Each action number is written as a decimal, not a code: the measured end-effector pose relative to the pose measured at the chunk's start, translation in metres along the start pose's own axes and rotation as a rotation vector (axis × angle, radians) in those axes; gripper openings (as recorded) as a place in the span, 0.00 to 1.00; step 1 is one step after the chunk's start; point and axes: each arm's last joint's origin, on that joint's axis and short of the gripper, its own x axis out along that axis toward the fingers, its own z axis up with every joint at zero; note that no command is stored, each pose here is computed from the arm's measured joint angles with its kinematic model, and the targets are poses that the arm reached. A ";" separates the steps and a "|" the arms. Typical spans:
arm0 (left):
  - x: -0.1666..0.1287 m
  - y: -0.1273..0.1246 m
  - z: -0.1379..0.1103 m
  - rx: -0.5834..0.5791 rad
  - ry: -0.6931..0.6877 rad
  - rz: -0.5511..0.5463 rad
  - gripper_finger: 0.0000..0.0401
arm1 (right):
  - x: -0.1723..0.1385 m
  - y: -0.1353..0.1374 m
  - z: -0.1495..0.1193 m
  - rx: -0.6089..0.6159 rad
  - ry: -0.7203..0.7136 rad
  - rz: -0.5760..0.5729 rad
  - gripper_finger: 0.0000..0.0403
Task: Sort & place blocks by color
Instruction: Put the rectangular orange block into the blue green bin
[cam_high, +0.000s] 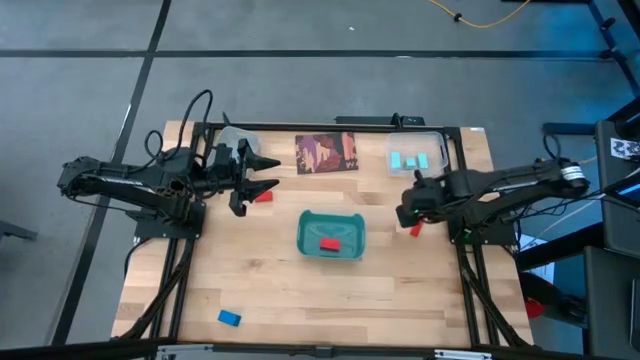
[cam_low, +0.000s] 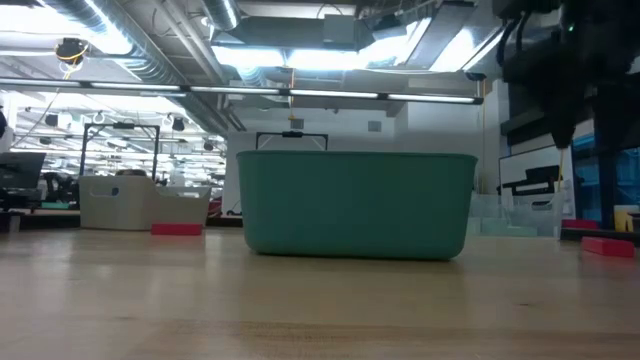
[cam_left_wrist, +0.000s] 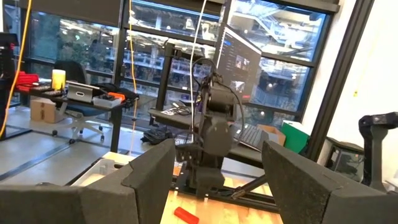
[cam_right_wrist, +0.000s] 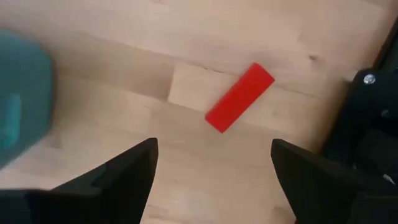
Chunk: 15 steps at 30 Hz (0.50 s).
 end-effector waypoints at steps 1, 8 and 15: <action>0.000 0.000 0.000 0.000 0.000 0.000 0.58 | 0.004 0.002 -0.001 -0.005 0.002 -0.020 0.79; 0.000 0.000 0.000 0.000 0.000 0.000 0.58 | 0.050 -0.007 -0.009 0.113 0.068 -0.099 0.79; 0.000 0.000 0.000 0.000 0.000 0.000 0.58 | 0.070 -0.010 -0.008 0.236 -0.024 -0.044 0.79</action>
